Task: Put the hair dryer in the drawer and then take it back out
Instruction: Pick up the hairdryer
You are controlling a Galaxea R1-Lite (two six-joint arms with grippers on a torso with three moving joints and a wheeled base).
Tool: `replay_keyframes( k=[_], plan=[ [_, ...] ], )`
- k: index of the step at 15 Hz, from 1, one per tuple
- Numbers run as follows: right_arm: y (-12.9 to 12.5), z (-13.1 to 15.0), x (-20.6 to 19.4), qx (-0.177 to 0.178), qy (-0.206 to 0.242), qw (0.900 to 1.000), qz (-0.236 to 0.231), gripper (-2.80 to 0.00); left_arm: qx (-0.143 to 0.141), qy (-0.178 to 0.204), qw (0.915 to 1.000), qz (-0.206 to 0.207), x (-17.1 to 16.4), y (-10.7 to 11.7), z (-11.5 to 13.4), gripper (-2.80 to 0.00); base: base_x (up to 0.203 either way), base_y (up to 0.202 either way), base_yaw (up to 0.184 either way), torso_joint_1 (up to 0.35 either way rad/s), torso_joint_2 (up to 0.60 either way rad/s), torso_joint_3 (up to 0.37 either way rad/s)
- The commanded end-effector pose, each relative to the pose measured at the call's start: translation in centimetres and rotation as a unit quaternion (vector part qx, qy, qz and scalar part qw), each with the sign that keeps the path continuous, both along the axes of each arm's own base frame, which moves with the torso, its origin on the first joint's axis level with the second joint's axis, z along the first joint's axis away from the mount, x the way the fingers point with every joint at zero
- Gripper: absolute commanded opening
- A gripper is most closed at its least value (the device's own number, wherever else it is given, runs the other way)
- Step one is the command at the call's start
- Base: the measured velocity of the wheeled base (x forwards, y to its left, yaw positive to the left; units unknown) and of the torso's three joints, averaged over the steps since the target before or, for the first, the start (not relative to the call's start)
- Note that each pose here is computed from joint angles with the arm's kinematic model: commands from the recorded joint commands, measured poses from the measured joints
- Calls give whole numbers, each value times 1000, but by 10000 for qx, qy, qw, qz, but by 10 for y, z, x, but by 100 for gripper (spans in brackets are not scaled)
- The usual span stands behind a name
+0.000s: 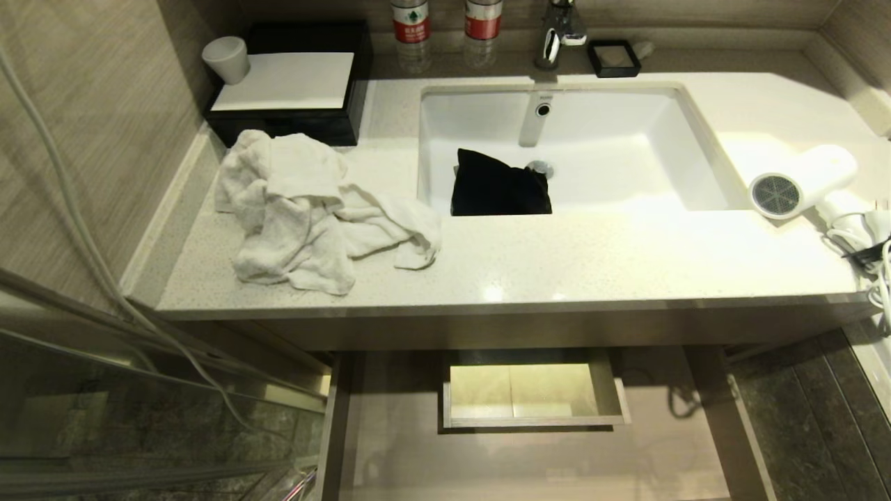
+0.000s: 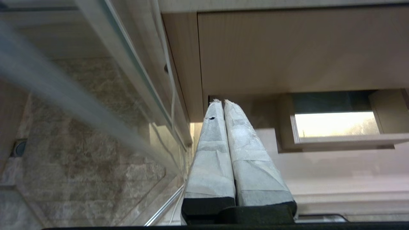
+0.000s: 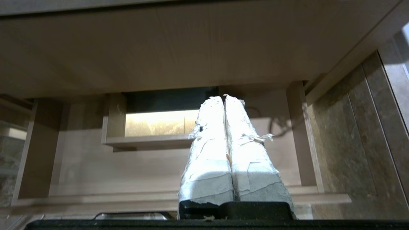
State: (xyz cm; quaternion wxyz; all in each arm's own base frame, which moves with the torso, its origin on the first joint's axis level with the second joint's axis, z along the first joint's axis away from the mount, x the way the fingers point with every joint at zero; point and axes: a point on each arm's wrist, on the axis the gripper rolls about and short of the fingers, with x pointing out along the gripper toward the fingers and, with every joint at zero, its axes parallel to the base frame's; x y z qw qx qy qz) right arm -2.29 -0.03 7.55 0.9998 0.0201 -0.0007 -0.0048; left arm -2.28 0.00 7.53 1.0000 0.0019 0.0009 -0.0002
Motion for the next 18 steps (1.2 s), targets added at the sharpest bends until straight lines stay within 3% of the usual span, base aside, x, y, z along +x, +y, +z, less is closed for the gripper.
replay_keyframes(
  k=[1,15,18],
  plan=[
    [0,0,0,-2,-1,10000,-3,-280,-4,0,10000,2,0,0,0,-280,0,0,0,321,-147,174],
    [0,0,0,-2,-9,10000,-6,-280,4,-2,10000,2,0,0,0,-280,0,0,0,375,-271,99],
    [0,0,0,-2,-1,10000,-1,-280,-1,3,10000,2,0,0,0,-280,0,0,0,161,-151,11]
  ],
)
